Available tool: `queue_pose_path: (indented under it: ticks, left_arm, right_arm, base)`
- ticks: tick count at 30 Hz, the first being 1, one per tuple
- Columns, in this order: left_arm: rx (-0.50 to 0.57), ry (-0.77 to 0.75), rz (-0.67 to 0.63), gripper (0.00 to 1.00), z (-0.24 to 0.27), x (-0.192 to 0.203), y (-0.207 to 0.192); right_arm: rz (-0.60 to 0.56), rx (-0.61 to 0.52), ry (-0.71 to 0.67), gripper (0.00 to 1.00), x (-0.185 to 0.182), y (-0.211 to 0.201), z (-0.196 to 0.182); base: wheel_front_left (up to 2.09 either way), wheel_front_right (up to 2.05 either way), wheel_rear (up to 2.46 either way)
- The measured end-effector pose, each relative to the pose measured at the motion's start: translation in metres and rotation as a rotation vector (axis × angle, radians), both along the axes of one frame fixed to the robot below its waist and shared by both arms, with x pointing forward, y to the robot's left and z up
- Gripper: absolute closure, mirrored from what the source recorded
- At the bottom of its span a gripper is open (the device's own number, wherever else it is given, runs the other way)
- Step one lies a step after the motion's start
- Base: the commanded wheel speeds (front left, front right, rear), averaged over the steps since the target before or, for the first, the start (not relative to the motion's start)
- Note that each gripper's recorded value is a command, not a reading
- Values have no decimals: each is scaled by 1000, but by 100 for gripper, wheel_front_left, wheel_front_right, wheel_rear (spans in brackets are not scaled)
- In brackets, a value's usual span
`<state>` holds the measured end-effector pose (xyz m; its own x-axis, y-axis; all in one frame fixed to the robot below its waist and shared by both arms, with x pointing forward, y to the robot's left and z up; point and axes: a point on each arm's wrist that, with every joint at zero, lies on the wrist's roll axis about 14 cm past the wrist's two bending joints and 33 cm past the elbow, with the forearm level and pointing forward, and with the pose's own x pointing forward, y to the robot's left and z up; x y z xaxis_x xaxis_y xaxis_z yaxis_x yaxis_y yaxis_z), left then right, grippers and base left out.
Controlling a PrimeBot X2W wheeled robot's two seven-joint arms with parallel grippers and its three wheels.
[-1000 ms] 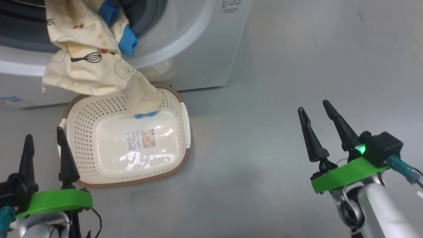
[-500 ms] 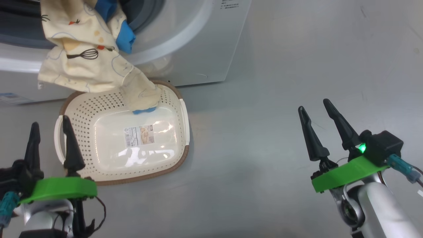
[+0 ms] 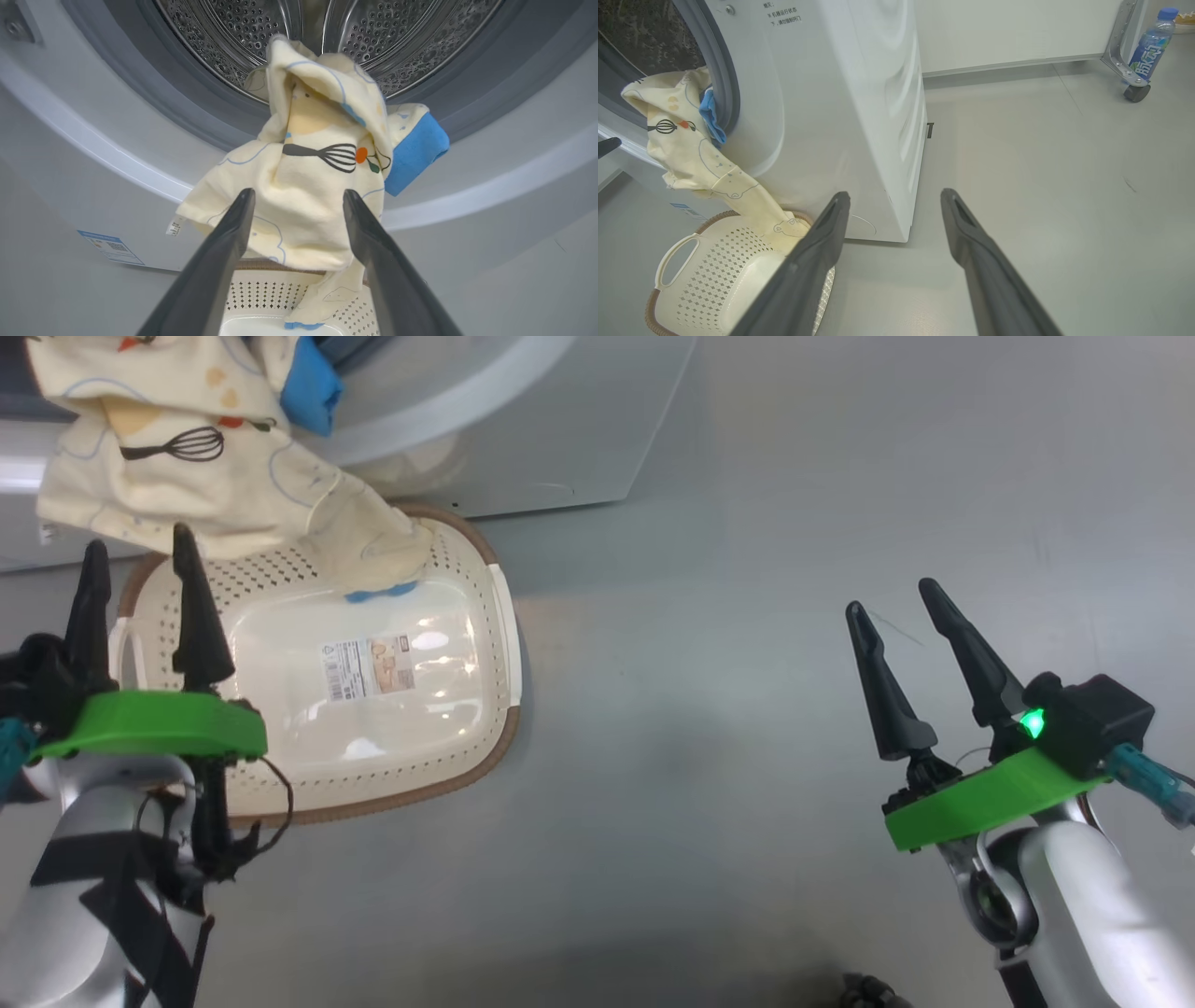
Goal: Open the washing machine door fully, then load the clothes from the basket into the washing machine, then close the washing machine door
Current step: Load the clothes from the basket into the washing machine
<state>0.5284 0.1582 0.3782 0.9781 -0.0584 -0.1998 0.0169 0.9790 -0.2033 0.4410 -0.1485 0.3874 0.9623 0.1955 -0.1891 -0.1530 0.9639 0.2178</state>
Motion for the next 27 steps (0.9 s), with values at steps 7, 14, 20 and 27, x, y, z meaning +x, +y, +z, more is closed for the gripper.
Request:
queue_pose_path:
  ticks: [7, 14, 20, 27]
  left_arm:
    - [-30, 69, -22, 0, -40, 16, -11]
    - [-100, 96, -37, 0, -64, 31, -28]
    - [-126, 97, -25, 0, -72, 47, -30]
    - [-157, 74, -10, 0, -65, 74, -28]
  right_arm:
    - [1, -4, 45, 0, 6, -1, -23]
    - [5, -3, 84, 0, 10, 0, -44]
    - [8, -3, 98, 0, 12, 0, -52]
    - [8, -8, 101, 0, 12, -1, -53]
  base:
    - [0, 0, 0]
    - [0, 0, 0]
    - [0, 0, 0]
    - [0, 0, 0]
